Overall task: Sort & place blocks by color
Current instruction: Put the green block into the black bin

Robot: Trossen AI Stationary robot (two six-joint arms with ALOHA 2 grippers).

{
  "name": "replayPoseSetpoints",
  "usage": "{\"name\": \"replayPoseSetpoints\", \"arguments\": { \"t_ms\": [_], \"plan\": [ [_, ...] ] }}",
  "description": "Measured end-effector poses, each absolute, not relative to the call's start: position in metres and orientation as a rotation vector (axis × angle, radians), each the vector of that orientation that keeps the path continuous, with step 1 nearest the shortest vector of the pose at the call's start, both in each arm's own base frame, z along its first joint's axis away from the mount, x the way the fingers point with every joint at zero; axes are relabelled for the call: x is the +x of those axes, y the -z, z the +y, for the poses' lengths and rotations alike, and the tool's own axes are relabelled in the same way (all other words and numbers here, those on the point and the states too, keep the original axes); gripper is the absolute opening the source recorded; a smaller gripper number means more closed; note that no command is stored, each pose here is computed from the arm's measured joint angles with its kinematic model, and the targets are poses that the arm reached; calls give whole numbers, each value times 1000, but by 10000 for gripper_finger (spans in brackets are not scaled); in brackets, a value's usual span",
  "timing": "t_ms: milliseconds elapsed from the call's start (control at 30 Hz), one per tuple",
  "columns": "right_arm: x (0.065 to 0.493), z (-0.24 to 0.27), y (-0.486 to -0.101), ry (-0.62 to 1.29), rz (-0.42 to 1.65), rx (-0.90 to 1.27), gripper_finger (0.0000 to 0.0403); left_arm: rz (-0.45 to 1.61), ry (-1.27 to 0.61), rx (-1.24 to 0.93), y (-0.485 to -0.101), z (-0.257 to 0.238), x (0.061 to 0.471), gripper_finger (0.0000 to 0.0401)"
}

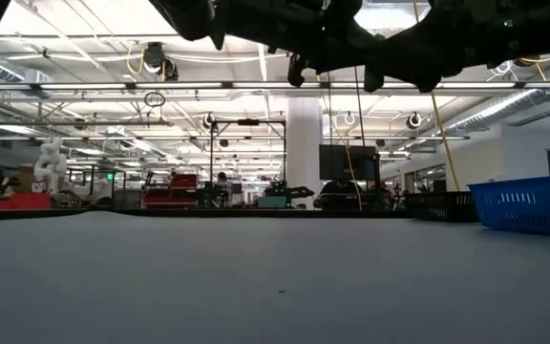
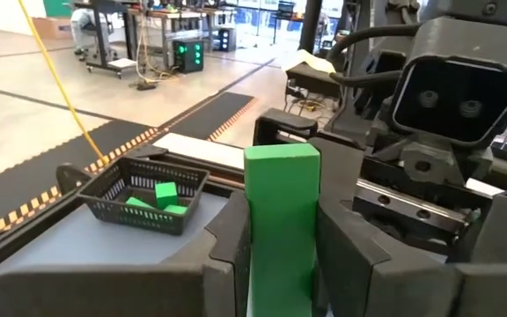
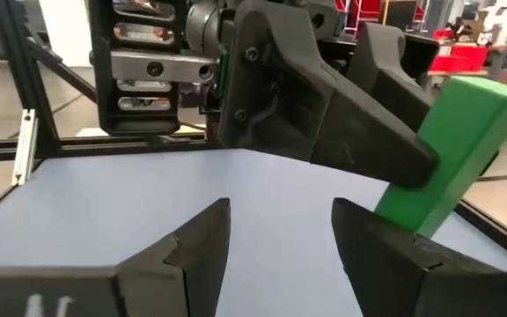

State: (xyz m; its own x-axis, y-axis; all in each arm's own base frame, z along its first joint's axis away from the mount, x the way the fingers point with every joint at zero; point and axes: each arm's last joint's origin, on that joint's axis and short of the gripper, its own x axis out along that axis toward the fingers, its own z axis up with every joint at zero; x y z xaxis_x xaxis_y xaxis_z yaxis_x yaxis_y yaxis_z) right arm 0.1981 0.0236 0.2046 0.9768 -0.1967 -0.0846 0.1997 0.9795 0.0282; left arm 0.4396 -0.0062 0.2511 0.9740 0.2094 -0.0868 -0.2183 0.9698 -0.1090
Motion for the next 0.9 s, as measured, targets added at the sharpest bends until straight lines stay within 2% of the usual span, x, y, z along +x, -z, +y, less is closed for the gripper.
{"name": "replayPoseSetpoints", "arguments": {
  "t_ms": [300, 667, 900],
  "plan": [
    [197, 25, -204, 227, 83, 45, 199, 100, -257, -80, -250, -14, 438, 95],
    [197, 25, -202, 262, 111, -28, 199, 123, -406, -26, -247, -11, 437, 95],
    [195, 22, -199, 386, 144, -52, 199, 82, -444, -76, -250, -14, 436, 95]
  ]
}}
